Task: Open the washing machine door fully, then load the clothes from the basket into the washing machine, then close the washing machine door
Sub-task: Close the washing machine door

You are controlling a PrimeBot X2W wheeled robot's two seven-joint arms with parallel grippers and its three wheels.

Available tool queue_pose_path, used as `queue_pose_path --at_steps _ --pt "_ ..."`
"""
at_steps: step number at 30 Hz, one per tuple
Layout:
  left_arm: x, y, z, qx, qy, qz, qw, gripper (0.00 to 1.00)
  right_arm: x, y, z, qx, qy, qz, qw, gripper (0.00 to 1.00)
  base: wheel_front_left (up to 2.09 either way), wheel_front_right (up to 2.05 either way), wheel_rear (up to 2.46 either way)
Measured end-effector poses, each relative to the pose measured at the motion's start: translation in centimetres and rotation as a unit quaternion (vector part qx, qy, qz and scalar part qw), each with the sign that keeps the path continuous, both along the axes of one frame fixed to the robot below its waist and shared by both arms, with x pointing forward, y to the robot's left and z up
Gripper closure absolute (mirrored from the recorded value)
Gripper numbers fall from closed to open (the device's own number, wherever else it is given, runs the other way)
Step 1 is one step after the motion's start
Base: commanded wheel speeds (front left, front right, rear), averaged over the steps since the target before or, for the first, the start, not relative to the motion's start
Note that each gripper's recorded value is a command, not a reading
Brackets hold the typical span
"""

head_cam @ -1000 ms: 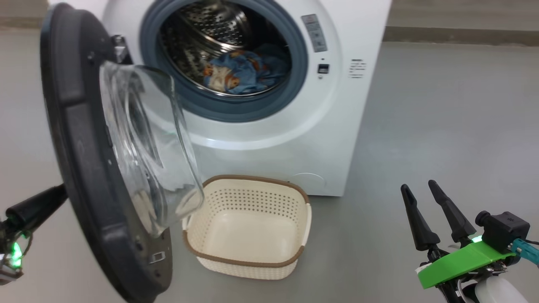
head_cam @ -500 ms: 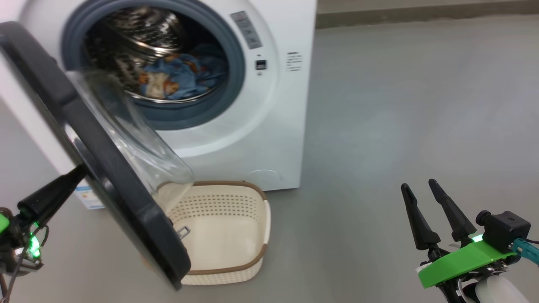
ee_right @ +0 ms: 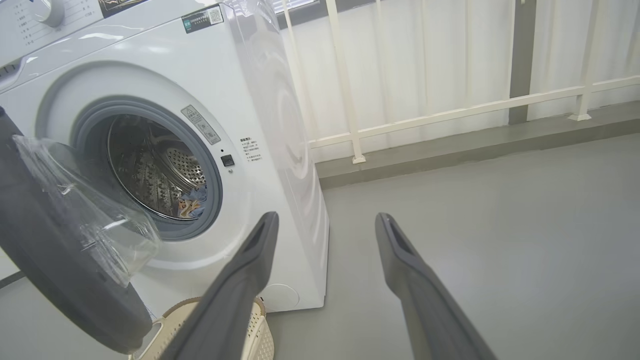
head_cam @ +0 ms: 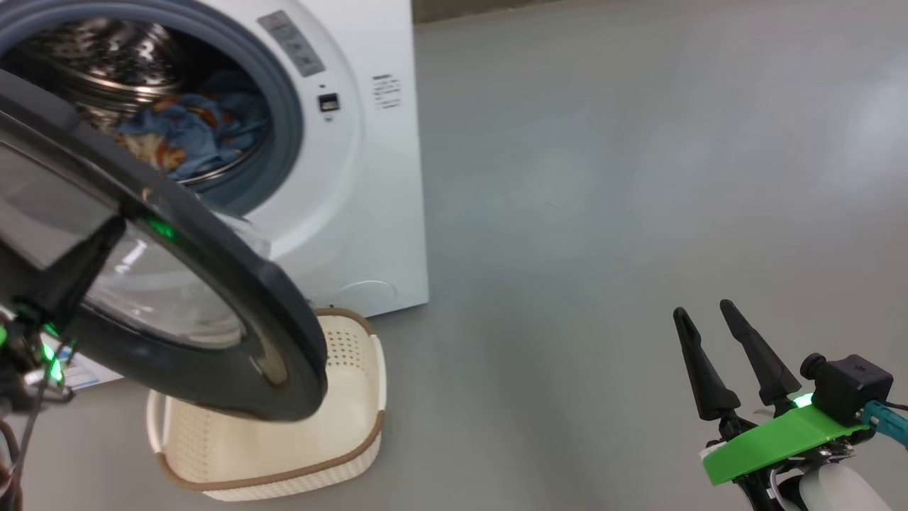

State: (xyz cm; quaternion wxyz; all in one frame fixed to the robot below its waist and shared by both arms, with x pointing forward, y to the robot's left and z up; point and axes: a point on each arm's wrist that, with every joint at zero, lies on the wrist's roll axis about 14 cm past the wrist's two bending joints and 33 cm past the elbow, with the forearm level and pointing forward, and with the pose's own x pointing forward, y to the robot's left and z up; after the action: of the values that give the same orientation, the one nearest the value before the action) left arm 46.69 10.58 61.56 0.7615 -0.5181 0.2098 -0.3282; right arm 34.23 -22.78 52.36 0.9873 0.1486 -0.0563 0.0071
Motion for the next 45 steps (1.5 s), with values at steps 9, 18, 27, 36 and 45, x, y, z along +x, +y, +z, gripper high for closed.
queue_pose_path --at_steps 9,18,27,36,45 --pt "3.0 -1.5 0.1 -0.001 -0.015 0.01 1.0 1.0 -0.5 -1.2 -0.9 -0.002 0.016 -0.021 1.0 0.0 0.0 0.0 0.0" --pt "2.7 -0.6 -0.3 0.016 -0.016 0.02 1.0 1.0 0.4 -0.2 -0.8 -0.004 0.013 -0.004 1.0 0.0 0.0 0.0 0.0" --pt "1.9 2.6 -0.6 0.05 -0.03 0.064 0.996 0.43 1.6 1.6 -0.8 -0.004 0.012 0.027 1.0 0.0 0.0 0.0 0.0" --pt "-0.4 8.3 -2.5 0.162 -0.065 0.177 0.969 0.0 2.8 3.5 -0.5 -0.006 0.007 0.058 0.998 0.0 0.0 0.0 0.0" --pt "-3.6 11.6 -4.9 0.254 -0.114 0.272 0.921 0.0 3.4 4.5 -0.2 -0.007 0.002 0.075 0.997 0.0 0.0 0.0 0.0"
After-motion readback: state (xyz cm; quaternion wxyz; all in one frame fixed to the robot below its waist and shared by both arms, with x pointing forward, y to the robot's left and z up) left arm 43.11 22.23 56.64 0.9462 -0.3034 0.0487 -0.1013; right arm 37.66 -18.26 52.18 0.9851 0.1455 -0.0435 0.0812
